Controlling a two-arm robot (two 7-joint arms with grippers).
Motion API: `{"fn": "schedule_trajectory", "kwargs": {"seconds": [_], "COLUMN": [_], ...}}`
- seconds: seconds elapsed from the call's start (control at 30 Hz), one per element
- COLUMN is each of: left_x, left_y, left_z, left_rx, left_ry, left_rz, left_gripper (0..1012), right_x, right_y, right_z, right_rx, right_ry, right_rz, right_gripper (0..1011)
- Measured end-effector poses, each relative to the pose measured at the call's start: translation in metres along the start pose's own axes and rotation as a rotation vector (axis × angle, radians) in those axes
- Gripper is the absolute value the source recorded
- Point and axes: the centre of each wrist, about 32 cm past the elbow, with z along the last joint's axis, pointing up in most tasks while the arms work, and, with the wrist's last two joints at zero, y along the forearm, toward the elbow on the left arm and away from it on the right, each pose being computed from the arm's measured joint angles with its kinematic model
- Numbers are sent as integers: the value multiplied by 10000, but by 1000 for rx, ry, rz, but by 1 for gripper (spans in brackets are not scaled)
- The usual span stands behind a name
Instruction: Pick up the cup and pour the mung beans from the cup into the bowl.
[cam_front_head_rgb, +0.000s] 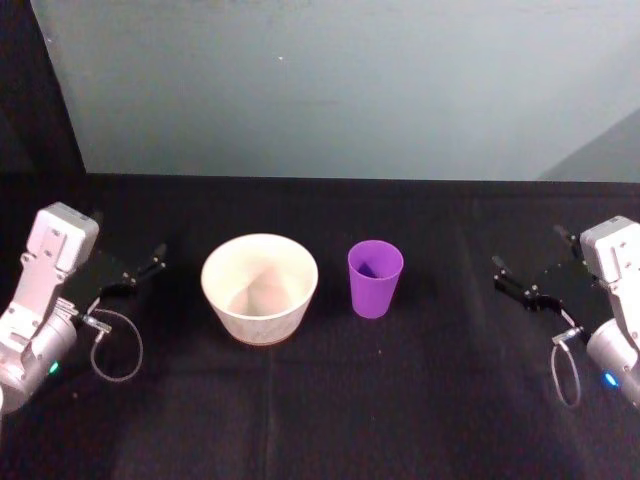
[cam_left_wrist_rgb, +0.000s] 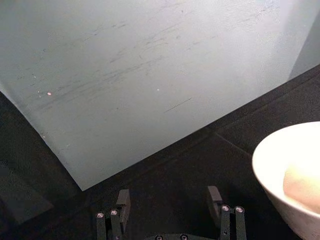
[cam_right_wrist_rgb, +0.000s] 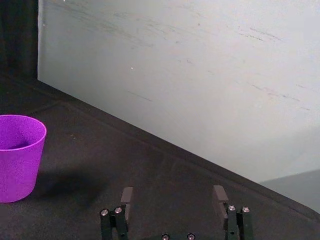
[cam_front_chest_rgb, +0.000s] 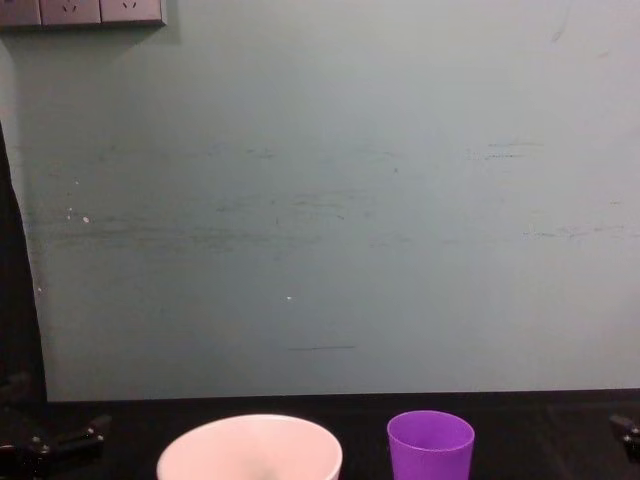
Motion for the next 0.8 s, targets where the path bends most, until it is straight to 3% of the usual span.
{"fn": "schedule_trajectory", "kwargs": {"seconds": [0.8], "left_x": [0], "left_y": [0], "left_z": [0], "left_rx": [0], "left_ry": [0], "left_rz": [0], "left_gripper": [1011], "right_x": [0], "right_y": [0], "right_z": [0], "right_rx": [0], "right_ry": [0], "right_rz": [0], "right_gripper": [1003]}}
